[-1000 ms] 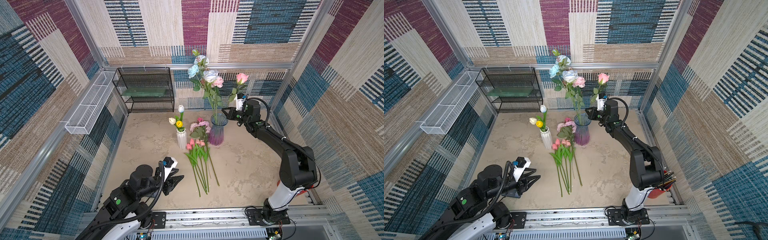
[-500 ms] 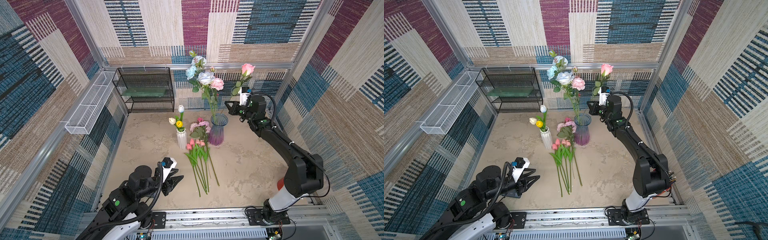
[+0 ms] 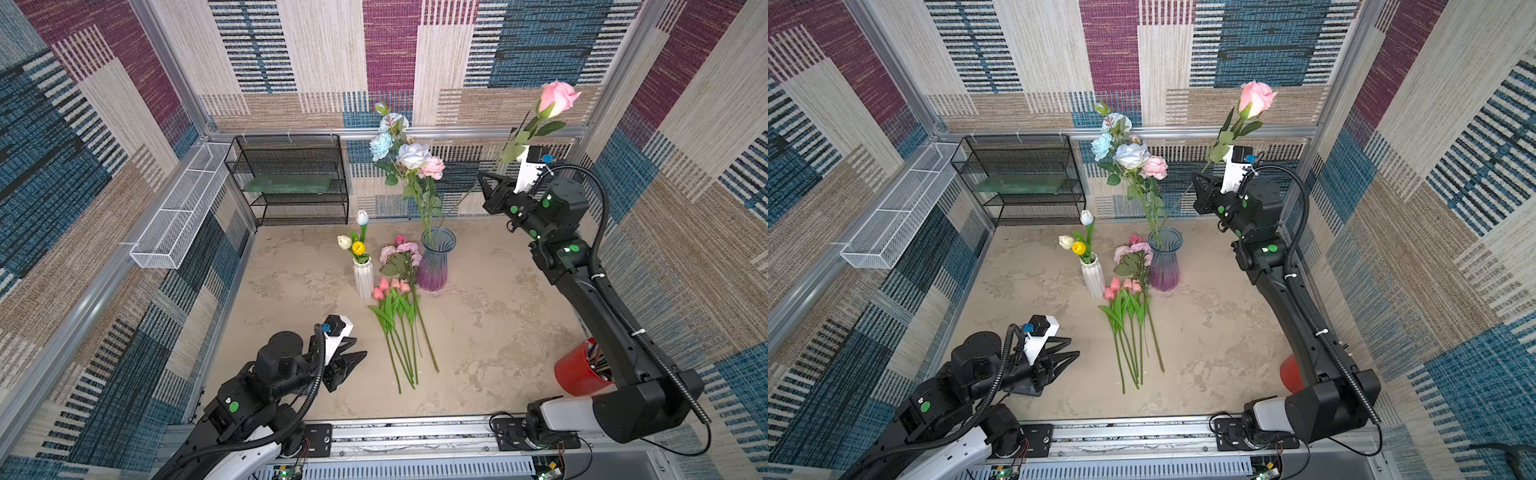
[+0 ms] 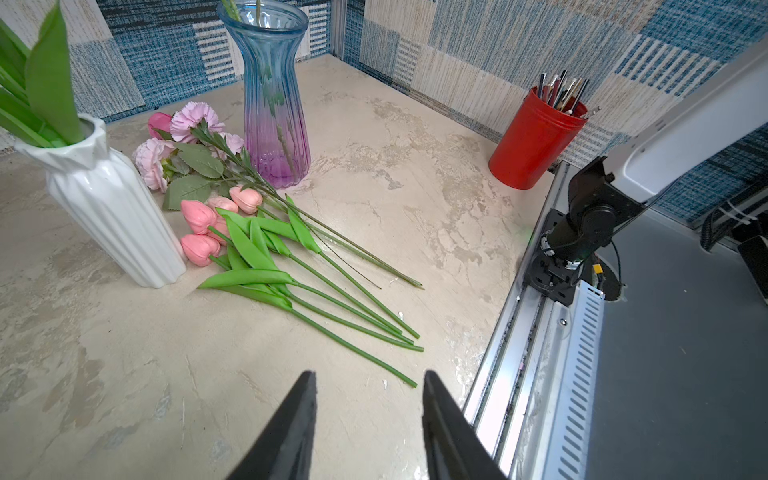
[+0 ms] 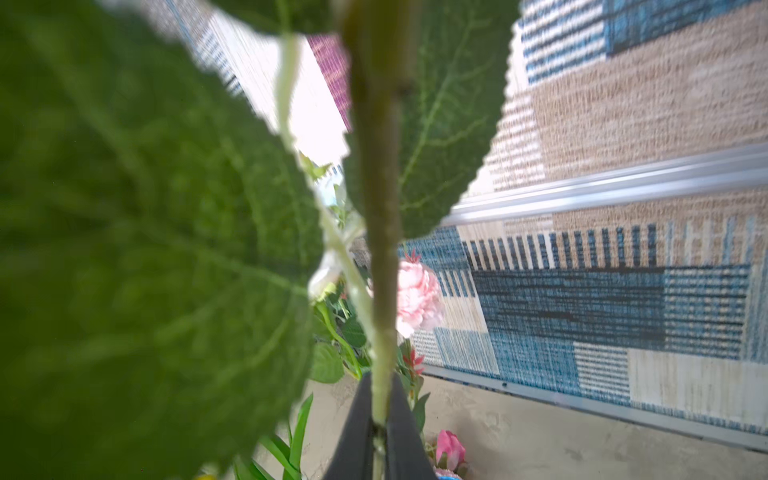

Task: Pick out pink flowers from the vase
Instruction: Pick up the flower from the vase.

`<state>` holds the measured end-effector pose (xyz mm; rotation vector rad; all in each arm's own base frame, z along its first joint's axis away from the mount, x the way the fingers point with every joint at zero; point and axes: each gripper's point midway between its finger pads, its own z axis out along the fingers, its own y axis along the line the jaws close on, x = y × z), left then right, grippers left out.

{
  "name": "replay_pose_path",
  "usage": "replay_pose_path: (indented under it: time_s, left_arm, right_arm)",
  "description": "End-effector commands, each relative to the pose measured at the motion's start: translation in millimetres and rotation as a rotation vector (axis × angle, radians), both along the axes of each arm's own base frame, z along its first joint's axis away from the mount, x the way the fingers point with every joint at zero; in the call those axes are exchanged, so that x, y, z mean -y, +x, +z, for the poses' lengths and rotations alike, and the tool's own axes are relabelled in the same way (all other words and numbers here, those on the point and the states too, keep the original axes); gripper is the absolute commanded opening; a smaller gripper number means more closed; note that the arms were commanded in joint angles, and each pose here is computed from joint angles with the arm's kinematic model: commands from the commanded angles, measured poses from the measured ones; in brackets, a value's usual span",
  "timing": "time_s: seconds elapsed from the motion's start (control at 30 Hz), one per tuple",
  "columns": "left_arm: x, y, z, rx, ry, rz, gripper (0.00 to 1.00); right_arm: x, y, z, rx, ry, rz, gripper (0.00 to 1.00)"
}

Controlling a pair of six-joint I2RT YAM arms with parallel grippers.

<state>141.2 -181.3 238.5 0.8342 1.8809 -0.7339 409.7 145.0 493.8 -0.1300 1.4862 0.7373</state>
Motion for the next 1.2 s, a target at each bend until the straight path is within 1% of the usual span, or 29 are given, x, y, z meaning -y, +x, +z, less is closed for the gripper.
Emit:
replay_pose_path:
  time_s: [0.0,0.2,0.33,0.57,0.8,1.0,1.07,1.17]
  left_arm:
    - [0.0,1.1,0.6,0.011,0.004,0.001,0.44]
    - [0.2,1.4,-1.8,0.008,0.017,0.005,0.44]
    - [2.1,-1.9,-2.1,0.004,0.019,-0.010,0.44]
    - [3.7,-3.2,1.9,0.015,0.010,-0.020,0.45]
    - [13.3,-2.3,23.1,0.049,-0.008,-0.065,0.51]
    - [35.6,12.0,50.0,0.086,-0.004,-0.116,0.53]
    - [45.1,18.3,58.5,0.102,-0.023,-0.130,0.53]
    - [62.4,22.1,64.3,0.098,-0.051,-0.185,0.53]
  right_arm:
    - [4.9,-16.3,20.5,0.034,0.007,-0.017,0.00]
    - [-3.5,-57.7,45.8,0.075,0.017,0.039,0.00]
    - [-15.9,-85.4,45.7,0.077,0.024,0.108,0.00]
    - [-38.2,-121.3,18.2,0.037,0.007,0.212,0.00]
    - [-58.4,-142.9,-11.5,0.012,0.000,0.315,0.00]
    - [-88.4,-159.4,-48.3,-0.002,-0.001,0.446,0.00]
    - [-97.5,-162.8,-58.7,-0.010,-0.012,0.474,0.00]
    - [-110.5,-168.2,-72.5,-0.026,-0.028,0.518,0.00]
